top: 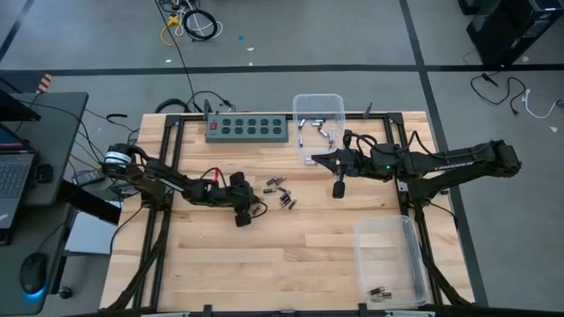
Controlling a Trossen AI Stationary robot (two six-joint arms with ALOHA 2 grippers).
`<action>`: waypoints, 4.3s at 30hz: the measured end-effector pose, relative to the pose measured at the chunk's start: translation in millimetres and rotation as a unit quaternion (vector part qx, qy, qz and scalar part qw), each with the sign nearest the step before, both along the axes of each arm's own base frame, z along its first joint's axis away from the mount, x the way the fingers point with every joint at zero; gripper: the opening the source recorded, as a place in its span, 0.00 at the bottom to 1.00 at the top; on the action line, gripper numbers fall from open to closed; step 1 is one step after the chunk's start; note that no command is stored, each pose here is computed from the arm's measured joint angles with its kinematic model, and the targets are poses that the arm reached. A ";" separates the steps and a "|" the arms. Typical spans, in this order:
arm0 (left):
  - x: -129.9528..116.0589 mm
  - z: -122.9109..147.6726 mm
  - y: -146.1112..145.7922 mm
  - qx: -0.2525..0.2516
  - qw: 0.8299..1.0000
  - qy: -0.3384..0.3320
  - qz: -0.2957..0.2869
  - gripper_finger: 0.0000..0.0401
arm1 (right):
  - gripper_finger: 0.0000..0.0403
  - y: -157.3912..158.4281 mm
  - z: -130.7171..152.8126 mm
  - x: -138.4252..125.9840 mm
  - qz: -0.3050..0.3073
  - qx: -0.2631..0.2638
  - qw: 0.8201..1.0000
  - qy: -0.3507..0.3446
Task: Sort batteries
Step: Put the black battery into the bottom transparent bin
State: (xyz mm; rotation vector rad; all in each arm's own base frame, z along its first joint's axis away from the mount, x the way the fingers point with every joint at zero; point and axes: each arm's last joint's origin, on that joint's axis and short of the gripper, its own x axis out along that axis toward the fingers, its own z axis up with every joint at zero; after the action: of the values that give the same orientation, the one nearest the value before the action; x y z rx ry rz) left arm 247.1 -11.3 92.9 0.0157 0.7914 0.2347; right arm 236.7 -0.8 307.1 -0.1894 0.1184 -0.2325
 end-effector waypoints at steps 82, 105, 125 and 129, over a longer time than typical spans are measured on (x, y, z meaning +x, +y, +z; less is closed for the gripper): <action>37.6 134.7 -8.8 0.214 0.819 -0.509 -0.153 0.05 | 0.04 18.1 -59.9 90.8 0.149 -0.097 0.969 -0.170; 27.8 109.4 -2.1 0.234 0.875 -0.423 -0.034 0.46 | 0.03 22.3 -13.5 32.9 0.111 0.003 0.993 -0.043; 19.9 97.8 2.6 0.256 0.889 -0.380 0.031 0.46 | 0.03 51.5 -26.5 -105.1 0.116 0.458 0.818 0.329; 19.7 97.1 3.3 0.259 0.890 -0.372 0.042 0.46 | 0.04 61.2 -30.8 -104.7 0.098 0.493 0.787 0.357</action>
State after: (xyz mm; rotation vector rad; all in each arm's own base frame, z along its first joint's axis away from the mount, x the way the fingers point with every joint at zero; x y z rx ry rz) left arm 266.8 -8.0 190.0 0.3778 -0.0571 0.4926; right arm 132.0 60.4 276.3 0.7790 0.9531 0.1456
